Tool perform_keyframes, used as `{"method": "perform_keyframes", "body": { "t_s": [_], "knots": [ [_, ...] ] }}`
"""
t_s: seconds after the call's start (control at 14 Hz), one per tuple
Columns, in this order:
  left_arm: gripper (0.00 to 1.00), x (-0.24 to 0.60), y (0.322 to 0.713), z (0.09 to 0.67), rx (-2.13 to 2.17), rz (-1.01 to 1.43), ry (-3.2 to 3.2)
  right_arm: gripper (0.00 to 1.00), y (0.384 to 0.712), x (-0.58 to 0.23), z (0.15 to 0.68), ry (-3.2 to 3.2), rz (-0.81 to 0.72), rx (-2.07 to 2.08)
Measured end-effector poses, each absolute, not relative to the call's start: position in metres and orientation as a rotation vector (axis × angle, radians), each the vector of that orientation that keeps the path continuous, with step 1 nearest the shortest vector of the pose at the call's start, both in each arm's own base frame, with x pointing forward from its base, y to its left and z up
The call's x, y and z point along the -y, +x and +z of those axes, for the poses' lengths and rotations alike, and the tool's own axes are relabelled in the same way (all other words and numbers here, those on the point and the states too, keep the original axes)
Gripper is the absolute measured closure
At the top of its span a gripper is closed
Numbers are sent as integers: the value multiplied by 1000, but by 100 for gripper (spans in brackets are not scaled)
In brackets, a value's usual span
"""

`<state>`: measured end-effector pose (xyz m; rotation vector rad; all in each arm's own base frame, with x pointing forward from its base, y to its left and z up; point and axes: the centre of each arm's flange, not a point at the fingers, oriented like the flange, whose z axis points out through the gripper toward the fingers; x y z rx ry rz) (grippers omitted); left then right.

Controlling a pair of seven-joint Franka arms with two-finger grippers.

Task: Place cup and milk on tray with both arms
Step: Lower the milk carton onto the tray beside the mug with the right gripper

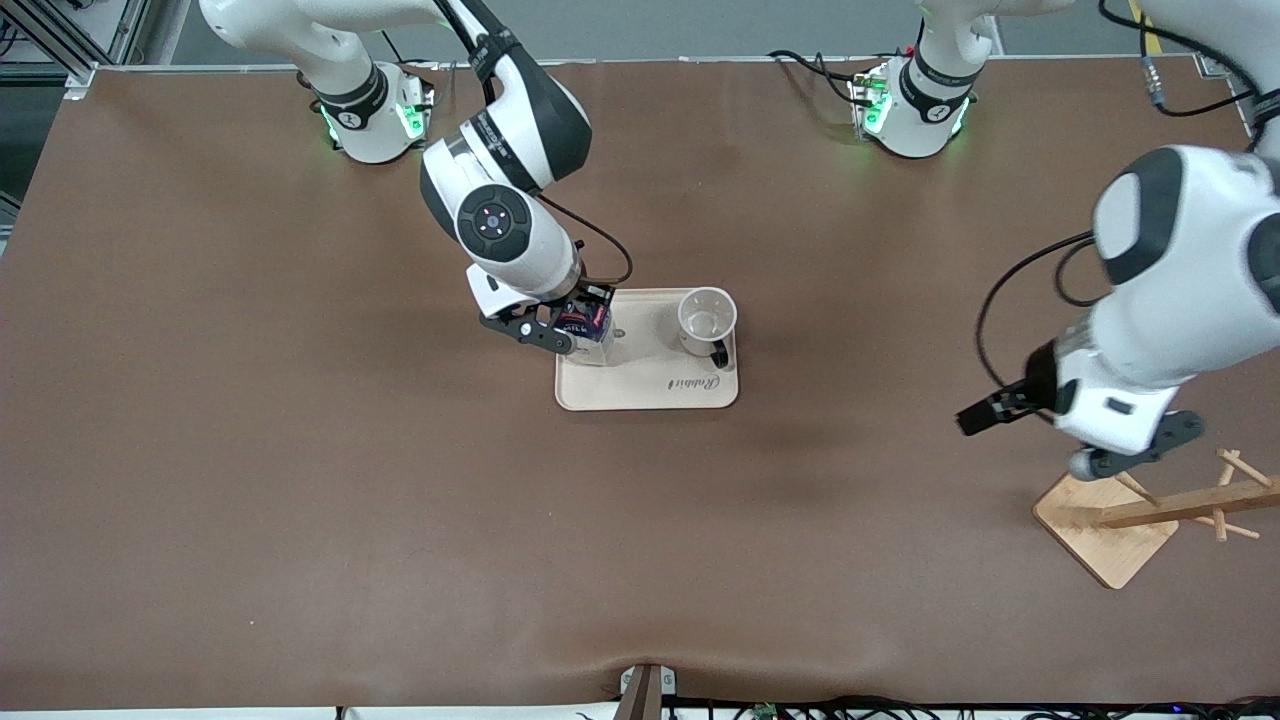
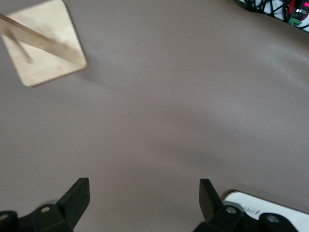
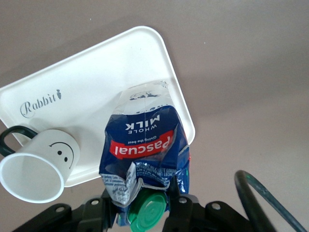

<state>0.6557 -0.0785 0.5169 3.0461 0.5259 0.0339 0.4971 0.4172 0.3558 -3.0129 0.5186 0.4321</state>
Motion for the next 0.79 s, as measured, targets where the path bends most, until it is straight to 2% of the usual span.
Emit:
{"method": "perform_keyframes", "body": {
  "t_s": [0.21, 0.36, 0.64, 0.79],
  "knots": [
    [0, 63, 643, 545, -497, 41, 3106, 56, 494, -423, 352, -3021, 440, -492],
    [0, 63, 635, 561, -460, 60, 3132, 41, 492, -425, 352, -3024, 443, -485],
    [0, 52, 621, 586, -371, 60, 3156, 1, 500, -423, 362, -3019, 432, -491],
    [0, 46, 614, 598, -331, 69, 3163, 0, 510, -414, 384, -3024, 470, -502]
  ]
}}
